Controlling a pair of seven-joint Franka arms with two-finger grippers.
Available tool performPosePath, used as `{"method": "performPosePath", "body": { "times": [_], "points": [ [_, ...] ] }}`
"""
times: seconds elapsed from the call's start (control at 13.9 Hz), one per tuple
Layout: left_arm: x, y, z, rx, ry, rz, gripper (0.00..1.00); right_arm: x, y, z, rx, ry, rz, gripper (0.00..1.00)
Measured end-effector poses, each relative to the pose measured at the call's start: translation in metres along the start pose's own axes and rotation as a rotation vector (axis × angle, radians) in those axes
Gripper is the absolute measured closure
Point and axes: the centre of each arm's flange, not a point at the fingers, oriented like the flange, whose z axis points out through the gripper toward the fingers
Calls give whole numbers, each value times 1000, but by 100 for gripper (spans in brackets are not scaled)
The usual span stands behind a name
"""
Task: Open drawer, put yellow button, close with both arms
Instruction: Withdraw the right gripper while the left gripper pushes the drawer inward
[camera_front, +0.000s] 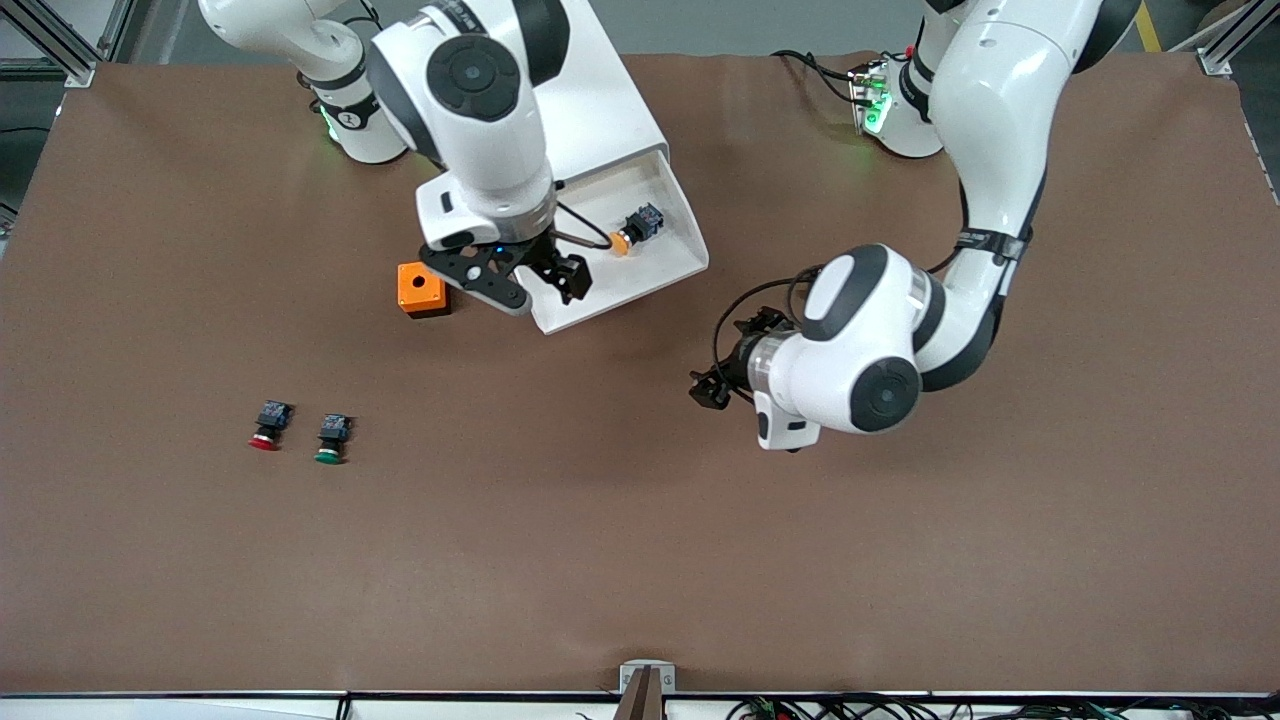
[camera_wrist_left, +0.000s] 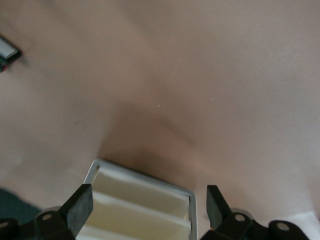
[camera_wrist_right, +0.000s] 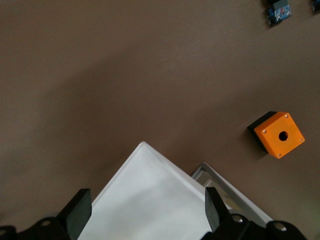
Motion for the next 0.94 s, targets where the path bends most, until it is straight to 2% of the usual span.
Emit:
{"method": "performPosePath", "body": {
  "times": [0.14,0.36,0.58,0.94],
  "points": [
    [-14,8,8,-10,81,45,0,35,21,-2,-6,-6,-43,0],
    [-33,14,18,-8,161,97,0,106,68,-2,-1,-9,-121,0],
    [-58,20,31,7,247,163,0,141,104,-13,-8,-23,-234,0],
    [-101,21,49,26,269,226,0,176,176,-53,-53,-110,-355,0]
  ]
}}
